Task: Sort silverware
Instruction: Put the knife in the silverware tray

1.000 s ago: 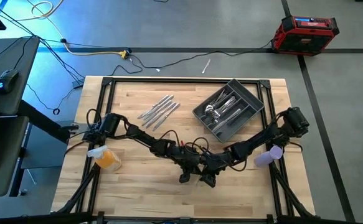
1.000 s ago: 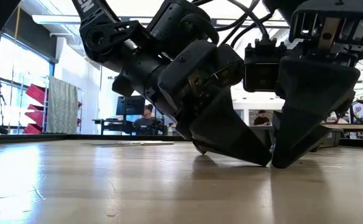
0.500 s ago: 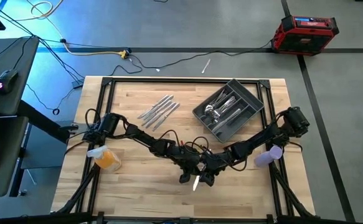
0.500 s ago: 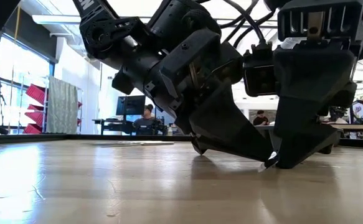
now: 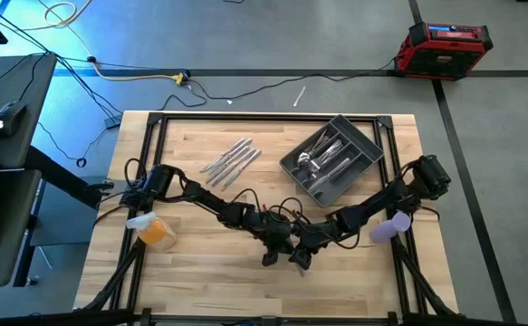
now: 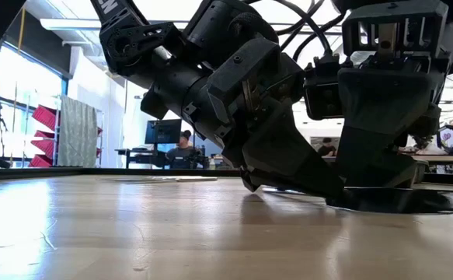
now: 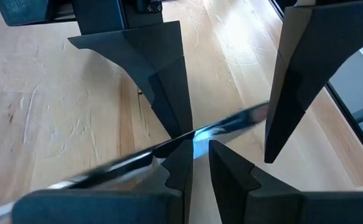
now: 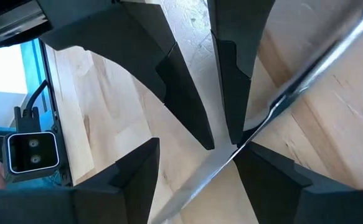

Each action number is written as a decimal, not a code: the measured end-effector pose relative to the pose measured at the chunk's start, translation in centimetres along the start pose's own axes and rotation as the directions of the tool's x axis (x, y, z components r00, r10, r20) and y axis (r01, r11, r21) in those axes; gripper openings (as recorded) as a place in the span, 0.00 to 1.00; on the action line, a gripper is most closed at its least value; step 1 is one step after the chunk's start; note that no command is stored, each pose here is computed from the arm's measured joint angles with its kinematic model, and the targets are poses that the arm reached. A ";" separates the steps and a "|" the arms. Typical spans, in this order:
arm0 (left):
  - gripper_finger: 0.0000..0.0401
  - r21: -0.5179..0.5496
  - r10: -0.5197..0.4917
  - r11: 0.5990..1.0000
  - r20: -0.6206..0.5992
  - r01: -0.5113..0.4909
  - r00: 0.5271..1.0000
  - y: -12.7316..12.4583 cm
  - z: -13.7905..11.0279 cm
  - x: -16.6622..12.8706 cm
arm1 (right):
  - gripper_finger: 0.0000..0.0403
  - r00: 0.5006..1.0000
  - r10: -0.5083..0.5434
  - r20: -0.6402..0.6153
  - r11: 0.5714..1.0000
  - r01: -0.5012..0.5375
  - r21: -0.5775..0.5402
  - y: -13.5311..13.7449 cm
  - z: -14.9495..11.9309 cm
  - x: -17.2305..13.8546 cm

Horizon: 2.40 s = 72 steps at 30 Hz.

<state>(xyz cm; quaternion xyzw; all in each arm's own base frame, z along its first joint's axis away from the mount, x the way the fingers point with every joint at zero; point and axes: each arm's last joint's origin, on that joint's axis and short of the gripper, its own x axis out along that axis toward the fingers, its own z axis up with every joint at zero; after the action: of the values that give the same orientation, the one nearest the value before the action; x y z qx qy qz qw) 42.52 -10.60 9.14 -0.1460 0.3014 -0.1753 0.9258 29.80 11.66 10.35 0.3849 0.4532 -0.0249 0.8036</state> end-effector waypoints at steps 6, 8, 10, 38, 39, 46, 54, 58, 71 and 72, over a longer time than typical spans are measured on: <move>0.09 0.006 0.000 1.000 0.007 0.000 1.000 0.2 0.2 -0.1 | 0.43 1.000 -0.006 -0.003 1.000 0.006 -0.015 -0.1 -0.1 0.0; 0.09 0.005 0.000 1.000 0.008 0.000 1.000 0.2 0.2 -0.1 | 0.37 1.000 -0.007 -0.006 0.999 0.006 -0.039 -0.1 -0.1 0.0; 0.09 0.006 -0.003 1.000 0.017 0.003 1.000 0.4 0.4 -0.2 | 0.29 1.000 -0.010 -0.005 0.999 0.010 -0.051 -0.1 -0.2 0.0; 0.28 0.318 0.244 0.938 -0.329 -0.137 0.912 -2.3 0.7 -5.2 | 0.00 0.997 -0.059 -0.040 0.971 0.048 -0.234 1.1 0.4 -0.1; 0.31 0.313 0.232 0.942 -0.339 -0.123 0.912 -2.3 0.6 -5.1 | 0.00 0.997 -0.063 -0.042 0.970 0.051 -0.238 1.0 0.4 -0.1; 0.39 0.310 0.247 0.941 -0.364 -0.134 0.898 -2.2 0.3 -5.2 | 0.00 0.996 -0.078 -0.052 0.969 0.064 -0.238 0.9 0.3 -0.1; 0.27 0.289 0.265 0.945 -0.409 -0.151 0.874 -1.6 -0.5 -4.8 | 0.00 0.996 -0.079 -0.045 0.969 0.066 -0.240 1.0 0.3 -0.2; 0.14 0.272 0.279 0.946 -0.410 -0.176 0.868 -1.5 -0.6 -4.8 | 0.00 0.996 -0.077 -0.044 0.969 0.064 -0.240 1.0 0.3 -0.2; 0.01 0.427 0.377 0.882 -0.389 -0.198 0.840 -2.7 -1.3 -4.6 | 0.00 0.998 -0.006 -0.070 0.915 -0.023 -0.402 1.6 0.2 -0.3; 0.01 0.445 0.386 0.873 -0.382 -0.199 0.839 -2.9 -1.3 -4.5 | 0.01 0.997 0.001 -0.073 0.900 -0.032 -0.435 1.7 0.1 -0.3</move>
<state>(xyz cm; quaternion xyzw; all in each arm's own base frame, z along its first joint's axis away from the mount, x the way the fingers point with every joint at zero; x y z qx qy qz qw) 37.61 -11.53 11.48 0.1347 0.4900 -0.1144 0.8537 30.42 12.71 11.62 0.2002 0.4721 0.0974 0.8530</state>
